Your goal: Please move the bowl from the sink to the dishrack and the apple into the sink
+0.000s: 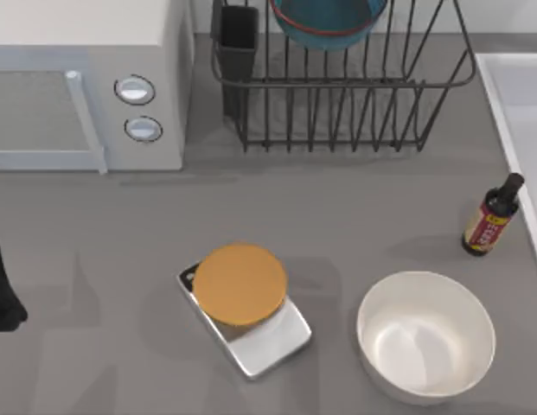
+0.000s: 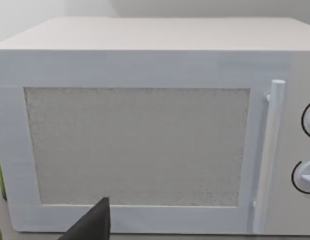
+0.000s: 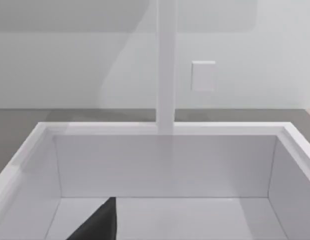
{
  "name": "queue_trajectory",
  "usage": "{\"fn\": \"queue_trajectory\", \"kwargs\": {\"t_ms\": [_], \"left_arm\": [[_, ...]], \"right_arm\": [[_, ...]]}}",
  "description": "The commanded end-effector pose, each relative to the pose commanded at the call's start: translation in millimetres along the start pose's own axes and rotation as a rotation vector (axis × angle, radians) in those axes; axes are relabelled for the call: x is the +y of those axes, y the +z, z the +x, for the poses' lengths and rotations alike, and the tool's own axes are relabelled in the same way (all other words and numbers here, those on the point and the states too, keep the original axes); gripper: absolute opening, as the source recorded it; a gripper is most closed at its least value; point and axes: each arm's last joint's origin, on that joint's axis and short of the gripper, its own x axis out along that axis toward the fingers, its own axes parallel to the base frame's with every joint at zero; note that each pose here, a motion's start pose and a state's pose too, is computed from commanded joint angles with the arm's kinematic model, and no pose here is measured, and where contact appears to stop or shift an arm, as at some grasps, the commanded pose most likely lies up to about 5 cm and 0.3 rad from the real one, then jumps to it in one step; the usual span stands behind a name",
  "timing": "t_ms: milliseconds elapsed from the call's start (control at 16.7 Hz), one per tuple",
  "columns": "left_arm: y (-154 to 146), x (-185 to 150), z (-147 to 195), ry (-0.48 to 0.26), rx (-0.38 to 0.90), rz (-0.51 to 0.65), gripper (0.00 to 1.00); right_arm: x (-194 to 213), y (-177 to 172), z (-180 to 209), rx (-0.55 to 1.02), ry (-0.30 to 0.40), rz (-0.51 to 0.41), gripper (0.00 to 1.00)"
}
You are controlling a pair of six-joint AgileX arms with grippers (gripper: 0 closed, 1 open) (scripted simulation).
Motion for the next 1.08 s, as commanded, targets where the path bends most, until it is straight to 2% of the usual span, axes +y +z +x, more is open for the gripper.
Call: {"fn": "queue_trajectory", "kwargs": {"t_ms": [240,480,720,900,1080], "left_arm": [[0,0,0,0.000,0.000,0.000,1.00],[0,0,0,0.000,0.000,0.000,1.00],[0,0,0,0.000,0.000,0.000,1.00],[0,0,0,0.000,0.000,0.000,1.00],[0,0,0,0.000,0.000,0.000,1.00]], "right_arm": [[4,1,-4,0.027,-0.013,0.015,1.00],[22,13,-21,0.140,-0.044,0.088,1.00],[36,47,-26,0.176,-0.090,0.114,1.00],[49,79,-36,0.138,-0.130,0.074,1.00],[68,114,-63,0.052,-0.142,0.024,1.00]]}}
